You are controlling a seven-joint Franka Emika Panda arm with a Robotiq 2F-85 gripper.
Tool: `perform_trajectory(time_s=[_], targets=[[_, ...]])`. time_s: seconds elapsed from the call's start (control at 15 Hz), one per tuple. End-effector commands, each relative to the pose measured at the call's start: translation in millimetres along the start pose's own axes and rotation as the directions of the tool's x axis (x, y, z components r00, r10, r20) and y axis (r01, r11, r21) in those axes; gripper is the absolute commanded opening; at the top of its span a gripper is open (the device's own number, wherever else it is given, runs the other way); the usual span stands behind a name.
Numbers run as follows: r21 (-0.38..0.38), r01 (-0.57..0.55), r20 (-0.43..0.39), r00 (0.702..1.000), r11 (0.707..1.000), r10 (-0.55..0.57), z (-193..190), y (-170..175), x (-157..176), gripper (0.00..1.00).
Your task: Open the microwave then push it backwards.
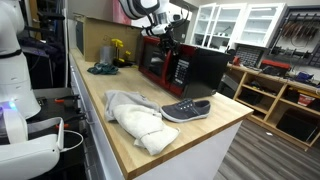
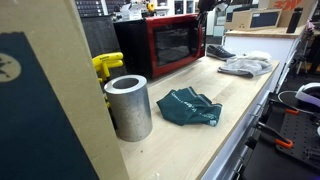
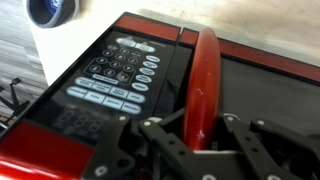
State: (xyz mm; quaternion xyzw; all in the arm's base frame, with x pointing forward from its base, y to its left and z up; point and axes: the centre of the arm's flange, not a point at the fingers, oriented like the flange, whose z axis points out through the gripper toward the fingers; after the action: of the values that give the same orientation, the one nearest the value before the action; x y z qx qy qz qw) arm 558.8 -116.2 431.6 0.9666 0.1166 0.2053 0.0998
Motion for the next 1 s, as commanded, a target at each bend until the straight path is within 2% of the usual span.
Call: perform_trajectory(time_s=[0.0,0.2,0.6,0.67,0.8,0.93], targets=[[0.112,0.031,0.099,0.994,0.993,-0.043,-23,-28,-74,0.05],[0.126,0.034,0.112,0.993,0.991,-0.049,-35,-42,-95,0.05],[0.139,-0.043,0.142,0.990,0.989,0.023,-65,-65,-139,0.05],[0.149,-0.045,0.138,0.990,0.988,0.024,-70,-67,-139,0.45],[0.187,-0.014,0.156,0.988,0.982,-0.016,-86,-70,-144,0.52],[0.234,0.059,0.191,0.976,0.970,-0.106,-104,-73,-148,0.68]])
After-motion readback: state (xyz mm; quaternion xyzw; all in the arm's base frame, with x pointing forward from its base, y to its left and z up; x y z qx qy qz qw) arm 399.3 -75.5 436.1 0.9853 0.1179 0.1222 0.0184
